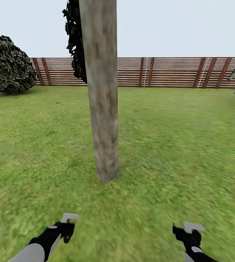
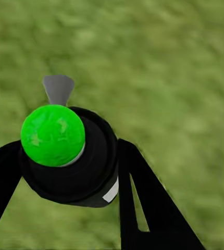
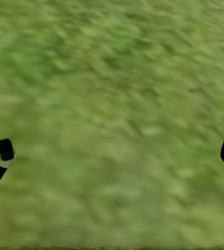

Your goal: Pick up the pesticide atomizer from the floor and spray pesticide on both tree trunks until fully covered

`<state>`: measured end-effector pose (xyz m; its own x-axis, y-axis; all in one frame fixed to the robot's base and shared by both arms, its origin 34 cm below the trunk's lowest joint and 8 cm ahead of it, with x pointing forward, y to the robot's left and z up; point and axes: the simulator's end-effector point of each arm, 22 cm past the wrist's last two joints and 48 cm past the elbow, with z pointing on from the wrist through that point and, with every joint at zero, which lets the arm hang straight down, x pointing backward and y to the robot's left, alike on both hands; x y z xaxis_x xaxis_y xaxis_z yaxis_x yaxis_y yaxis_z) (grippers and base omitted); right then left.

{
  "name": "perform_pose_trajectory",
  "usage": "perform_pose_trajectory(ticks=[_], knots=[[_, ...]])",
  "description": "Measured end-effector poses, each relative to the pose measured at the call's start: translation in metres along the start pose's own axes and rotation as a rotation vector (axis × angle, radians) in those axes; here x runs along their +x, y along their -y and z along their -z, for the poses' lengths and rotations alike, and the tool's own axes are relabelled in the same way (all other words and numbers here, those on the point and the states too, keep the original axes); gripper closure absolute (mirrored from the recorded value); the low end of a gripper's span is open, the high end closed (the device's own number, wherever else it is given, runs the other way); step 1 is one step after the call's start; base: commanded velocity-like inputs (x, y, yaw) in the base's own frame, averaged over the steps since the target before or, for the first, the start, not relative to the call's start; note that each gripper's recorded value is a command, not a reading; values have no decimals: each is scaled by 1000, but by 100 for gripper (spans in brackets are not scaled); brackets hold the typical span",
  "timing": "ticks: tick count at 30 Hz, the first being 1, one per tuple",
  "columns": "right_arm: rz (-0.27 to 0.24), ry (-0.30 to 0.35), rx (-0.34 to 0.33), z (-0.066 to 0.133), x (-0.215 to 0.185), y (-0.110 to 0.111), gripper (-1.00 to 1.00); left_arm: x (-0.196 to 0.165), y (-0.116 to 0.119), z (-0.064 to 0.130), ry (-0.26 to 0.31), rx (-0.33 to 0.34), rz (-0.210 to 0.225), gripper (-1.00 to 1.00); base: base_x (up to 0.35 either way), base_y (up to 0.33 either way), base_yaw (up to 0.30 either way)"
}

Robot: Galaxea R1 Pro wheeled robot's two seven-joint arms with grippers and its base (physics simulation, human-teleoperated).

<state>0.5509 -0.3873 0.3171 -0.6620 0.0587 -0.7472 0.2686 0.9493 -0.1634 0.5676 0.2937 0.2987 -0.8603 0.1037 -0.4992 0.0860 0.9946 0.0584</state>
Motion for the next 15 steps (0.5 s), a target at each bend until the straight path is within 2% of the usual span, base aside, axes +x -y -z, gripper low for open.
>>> perform_pose_trajectory(ticks=[3, 5, 10, 15], knots=[[3, -14, 1, 3, 9, 1, -100, 10, 5, 0, -56, 7, 15, 100, 16, 0, 0], [5, -17, 2, 4, 12, 2, -100, 9, 9, 0, -64, 10, 17, 100, 186, -21, 0], [7, -21, 6, 5, 16, 4, -100, -1, 12, 1, -62, 8, 17, 100, 269, -124, 0], [8, -24, 4, 6, 18, 3, -100, -27, 15, 1, -42, 17, 21, 100, 278, -166, 0]])
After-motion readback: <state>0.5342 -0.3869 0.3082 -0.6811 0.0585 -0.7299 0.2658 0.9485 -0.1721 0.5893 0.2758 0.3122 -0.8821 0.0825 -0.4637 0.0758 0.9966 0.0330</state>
